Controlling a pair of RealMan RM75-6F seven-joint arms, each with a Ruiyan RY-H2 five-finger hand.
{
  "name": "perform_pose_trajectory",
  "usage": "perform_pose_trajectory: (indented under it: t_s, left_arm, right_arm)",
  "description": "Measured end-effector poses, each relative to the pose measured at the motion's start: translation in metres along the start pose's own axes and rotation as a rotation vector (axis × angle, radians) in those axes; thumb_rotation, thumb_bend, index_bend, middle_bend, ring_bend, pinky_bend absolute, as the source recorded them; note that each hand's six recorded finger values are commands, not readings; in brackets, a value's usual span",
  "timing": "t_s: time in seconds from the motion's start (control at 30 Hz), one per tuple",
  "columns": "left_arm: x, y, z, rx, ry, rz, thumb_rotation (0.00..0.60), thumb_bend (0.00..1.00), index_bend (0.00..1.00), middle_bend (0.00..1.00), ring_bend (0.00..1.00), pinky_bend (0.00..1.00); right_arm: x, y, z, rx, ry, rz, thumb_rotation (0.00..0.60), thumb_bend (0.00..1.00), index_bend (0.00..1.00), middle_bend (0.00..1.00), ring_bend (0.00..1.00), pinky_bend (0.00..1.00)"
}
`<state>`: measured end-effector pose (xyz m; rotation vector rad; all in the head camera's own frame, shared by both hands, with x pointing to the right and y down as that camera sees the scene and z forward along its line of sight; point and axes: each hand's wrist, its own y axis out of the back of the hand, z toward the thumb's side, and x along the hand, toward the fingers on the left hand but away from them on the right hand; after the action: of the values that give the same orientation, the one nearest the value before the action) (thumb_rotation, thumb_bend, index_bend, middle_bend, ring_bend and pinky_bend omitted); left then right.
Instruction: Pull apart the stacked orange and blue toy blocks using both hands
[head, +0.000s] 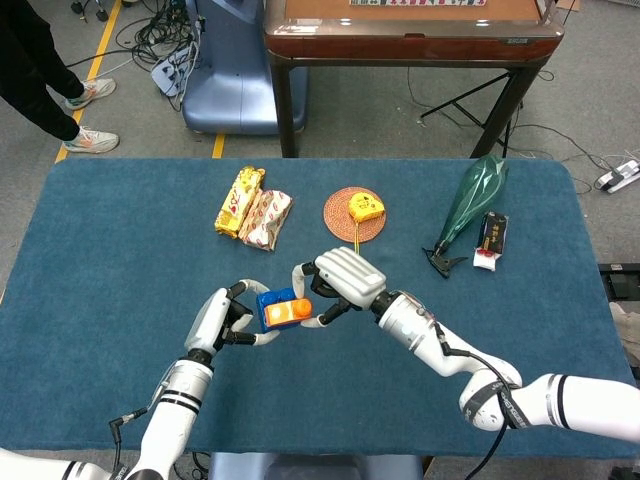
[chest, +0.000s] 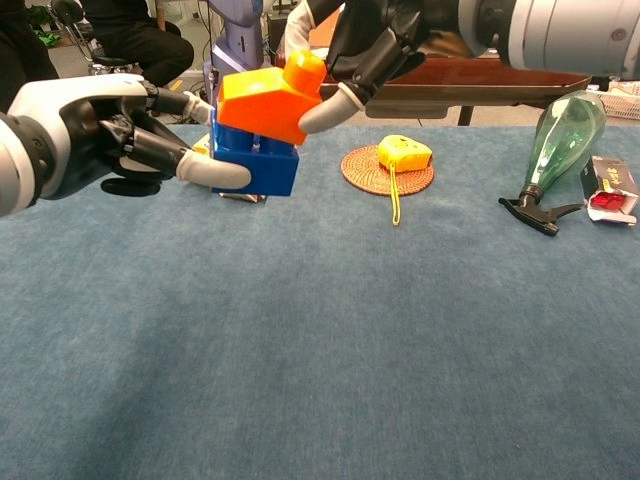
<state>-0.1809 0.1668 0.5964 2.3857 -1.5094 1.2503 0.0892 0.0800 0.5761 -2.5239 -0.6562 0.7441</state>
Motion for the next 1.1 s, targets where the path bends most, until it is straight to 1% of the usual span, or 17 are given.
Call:
perform_pose_trajectory:
  t_s: [0.17,0.27,0.37,0.47,0.57,0.7,0.73,0.8,0.83,0.9,0.93,0.97,1.07,1.1]
  left_arm:
    - [0.000,0.000,-0.003,0.022,-0.001,0.011,0.600,0.00,0.66,1.00,1.00,1.00]
    - [0.000,-0.001,-0.006,0.054,-0.003,0.015,0.600,0.00,0.66,1.00,1.00,1.00]
    - [-0.001,-0.002,-0.010,0.090,-0.003,0.016,0.600,0.00,0.66,1.00,1.00,1.00]
    - [-0.002,-0.005,-0.015,0.116,0.006,0.010,0.600,0.00,0.66,1.00,1.00,1.00]
    - [-0.002,-0.009,-0.021,0.151,0.019,-0.005,0.600,0.00,0.65,1.00,1.00,1.00]
    - [0.000,-0.018,-0.032,0.207,0.041,-0.037,0.600,0.00,0.64,1.00,1.00,1.00]
    - [0.001,-0.022,-0.034,0.215,0.046,-0.047,0.600,0.00,0.64,1.00,1.00,1.00]
    - [0.003,-0.028,-0.037,0.228,0.049,-0.057,0.600,0.00,0.62,1.00,1.00,1.00]
    - [0.005,-0.032,-0.038,0.240,0.050,-0.062,0.600,0.00,0.58,1.00,1.00,1.00]
    - [0.007,-0.037,-0.040,0.263,0.050,-0.067,0.600,0.00,0.47,1.00,1.00,1.00]
    - [0.009,-0.040,-0.042,0.277,0.054,-0.074,0.600,0.00,0.38,1.00,1.00,1.00]
    - [0.009,-0.042,-0.042,0.282,0.059,-0.082,0.600,0.00,0.31,1.00,1.00,1.00]
    - [0.012,-0.048,-0.043,0.278,0.078,-0.098,0.600,0.00,0.21,1.00,1.00,1.00]
    - [0.013,-0.049,-0.043,0.280,0.079,-0.097,0.600,0.00,0.19,1.00,1.00,1.00]
  right_arm:
    - [0.003,0.005,-0.002,-0.008,-0.002,-0.017,0.600,0.32,0.68,1.00,1.00,1.00]
    - [0.005,0.009,-0.005,-0.008,-0.008,-0.028,0.600,0.32,0.68,1.00,1.00,1.00]
    - [0.008,0.013,-0.009,-0.002,-0.019,-0.039,0.600,0.32,0.68,1.00,1.00,1.00]
    - [0.013,0.015,-0.019,0.018,-0.045,-0.041,0.600,0.31,0.68,1.00,1.00,1.00]
    - [0.017,0.015,-0.031,0.057,-0.077,-0.042,0.600,0.31,0.68,1.00,1.00,1.00]
    - [0.024,0.011,-0.055,0.149,-0.140,-0.034,0.600,0.28,0.68,1.00,1.00,1.00]
    - [0.025,0.009,-0.060,0.172,-0.156,-0.030,0.600,0.27,0.66,1.00,1.00,1.00]
    - [0.028,0.005,-0.074,0.225,-0.191,-0.021,0.600,0.23,0.61,1.00,1.00,1.00]
    - [0.029,0.002,-0.080,0.245,-0.206,-0.017,0.600,0.19,0.58,1.00,1.00,1.00]
    - [0.031,-0.003,-0.093,0.279,-0.237,-0.009,0.600,0.09,0.50,1.00,1.00,1.00]
    - [0.032,-0.005,-0.098,0.287,-0.248,-0.007,0.600,0.04,0.43,1.00,1.00,1.00]
    - [0.032,-0.007,-0.102,0.292,-0.258,-0.004,0.600,0.01,0.35,1.00,1.00,1.00]
    - [0.035,-0.011,-0.112,0.294,-0.283,0.002,0.600,0.00,0.15,0.98,1.00,1.00]
    - [0.035,-0.012,-0.114,0.293,-0.288,0.002,0.600,0.00,0.09,0.97,1.00,1.00]
